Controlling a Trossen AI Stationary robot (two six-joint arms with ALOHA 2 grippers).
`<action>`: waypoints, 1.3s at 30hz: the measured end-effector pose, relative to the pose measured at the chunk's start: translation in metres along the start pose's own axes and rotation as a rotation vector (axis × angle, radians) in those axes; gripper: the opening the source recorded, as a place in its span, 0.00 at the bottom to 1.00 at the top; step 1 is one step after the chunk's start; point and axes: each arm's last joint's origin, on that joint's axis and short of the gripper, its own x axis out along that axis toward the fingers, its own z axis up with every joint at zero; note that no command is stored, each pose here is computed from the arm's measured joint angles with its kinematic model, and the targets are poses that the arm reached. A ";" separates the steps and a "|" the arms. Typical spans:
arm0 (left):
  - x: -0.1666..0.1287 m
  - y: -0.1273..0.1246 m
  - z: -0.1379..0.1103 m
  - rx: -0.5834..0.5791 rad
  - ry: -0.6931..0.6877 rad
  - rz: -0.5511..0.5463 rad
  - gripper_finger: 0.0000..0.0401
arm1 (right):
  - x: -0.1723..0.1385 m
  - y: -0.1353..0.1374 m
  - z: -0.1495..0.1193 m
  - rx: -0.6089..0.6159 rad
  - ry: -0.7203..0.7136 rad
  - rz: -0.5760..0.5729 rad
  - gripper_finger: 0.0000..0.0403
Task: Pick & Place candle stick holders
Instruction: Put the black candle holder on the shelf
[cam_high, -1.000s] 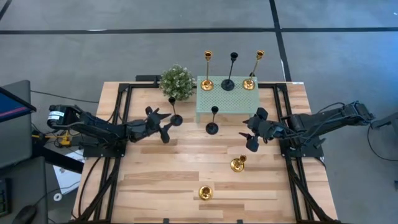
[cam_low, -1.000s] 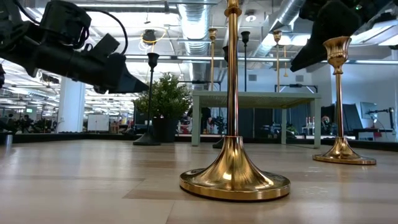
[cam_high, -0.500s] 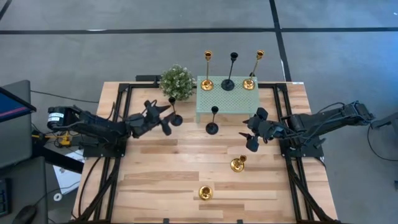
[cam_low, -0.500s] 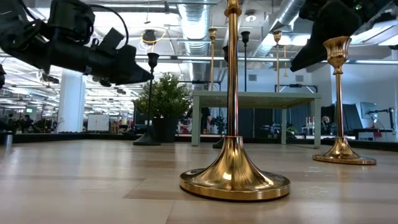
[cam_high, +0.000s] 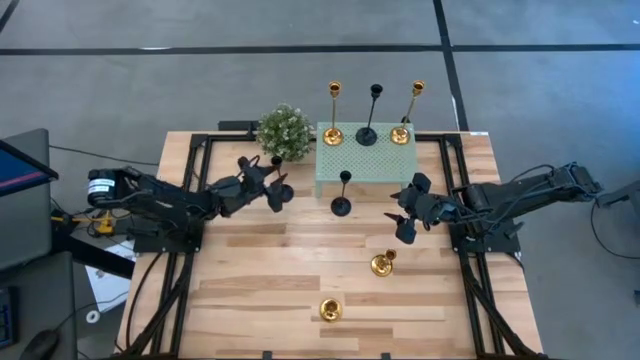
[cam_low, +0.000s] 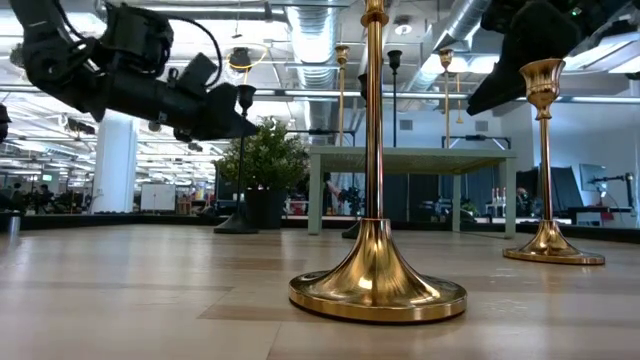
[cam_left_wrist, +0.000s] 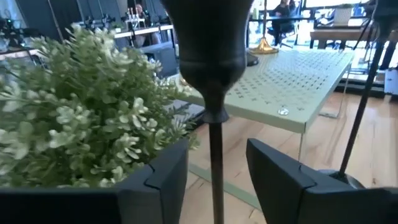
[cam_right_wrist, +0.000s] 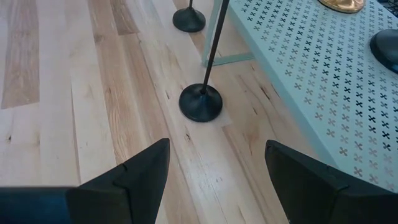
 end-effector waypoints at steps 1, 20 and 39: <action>0.002 -0.001 -0.001 0.003 0.006 0.001 0.39 | 0.000 0.000 0.000 0.000 0.000 0.000 0.63; 0.006 -0.015 0.000 0.010 0.016 -0.038 0.03 | 0.000 0.000 0.000 -0.001 0.001 0.001 0.63; -0.023 -0.025 0.092 0.063 -0.136 -0.141 0.02 | 0.000 0.000 -0.005 -0.023 0.049 0.019 0.63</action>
